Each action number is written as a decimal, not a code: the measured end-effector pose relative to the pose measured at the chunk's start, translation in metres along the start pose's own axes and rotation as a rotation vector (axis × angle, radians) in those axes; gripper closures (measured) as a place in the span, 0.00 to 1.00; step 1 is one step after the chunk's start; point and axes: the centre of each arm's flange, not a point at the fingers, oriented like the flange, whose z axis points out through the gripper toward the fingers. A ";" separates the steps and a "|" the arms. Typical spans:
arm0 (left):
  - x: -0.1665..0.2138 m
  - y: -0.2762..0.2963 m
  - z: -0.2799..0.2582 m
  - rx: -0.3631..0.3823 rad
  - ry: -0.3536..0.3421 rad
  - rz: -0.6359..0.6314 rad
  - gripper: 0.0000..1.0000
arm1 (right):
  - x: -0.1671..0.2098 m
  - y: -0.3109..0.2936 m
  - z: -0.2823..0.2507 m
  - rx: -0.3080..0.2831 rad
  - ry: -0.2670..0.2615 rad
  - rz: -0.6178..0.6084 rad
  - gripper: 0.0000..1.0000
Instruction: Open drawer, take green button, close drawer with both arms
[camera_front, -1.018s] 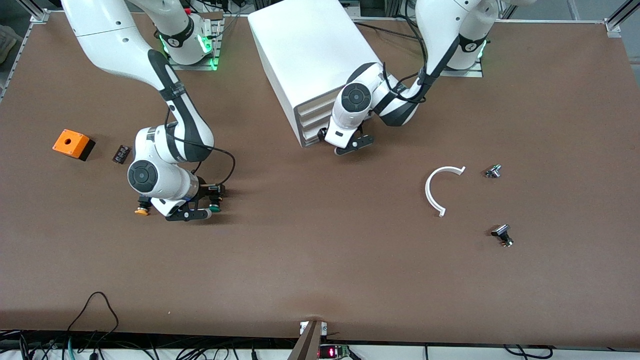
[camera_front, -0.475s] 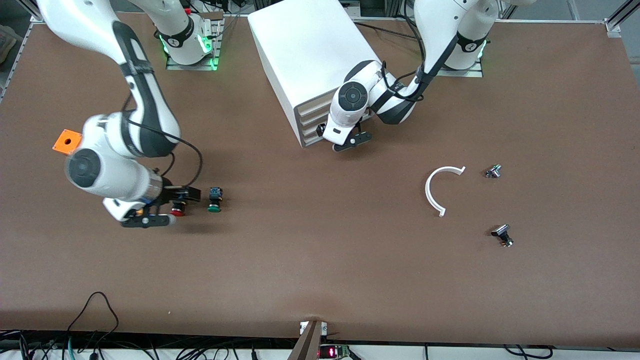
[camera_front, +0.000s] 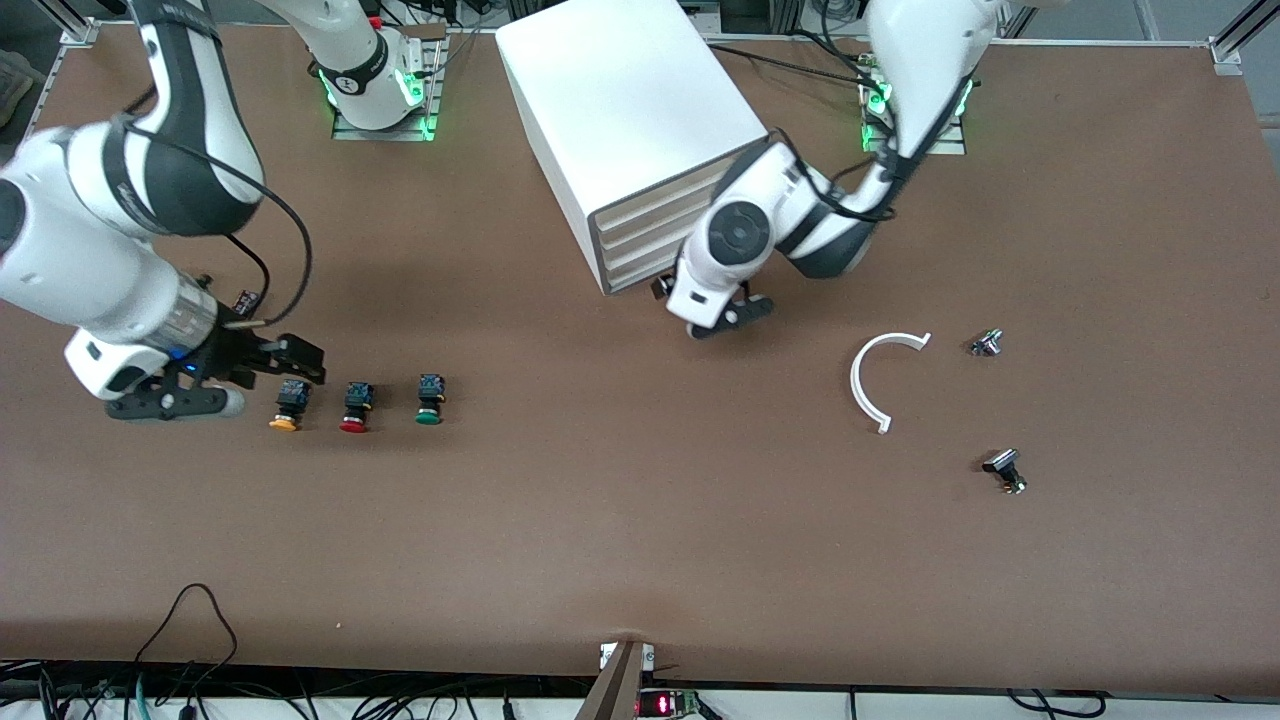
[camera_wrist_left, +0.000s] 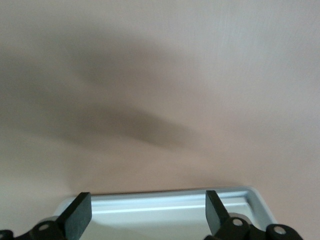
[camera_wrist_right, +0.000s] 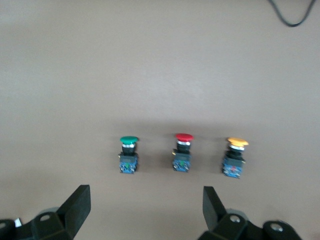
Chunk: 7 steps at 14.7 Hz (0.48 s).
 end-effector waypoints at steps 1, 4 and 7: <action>0.020 -0.009 -0.026 -0.017 0.004 0.010 0.00 | -0.004 0.000 -0.014 -0.006 -0.007 0.009 0.00; 0.061 -0.037 -0.097 -0.012 0.078 0.091 0.00 | -0.014 -0.003 -0.052 -0.038 -0.034 0.065 0.00; 0.087 -0.070 -0.163 0.037 0.118 0.227 0.00 | -0.025 -0.004 -0.081 -0.055 -0.036 0.090 0.00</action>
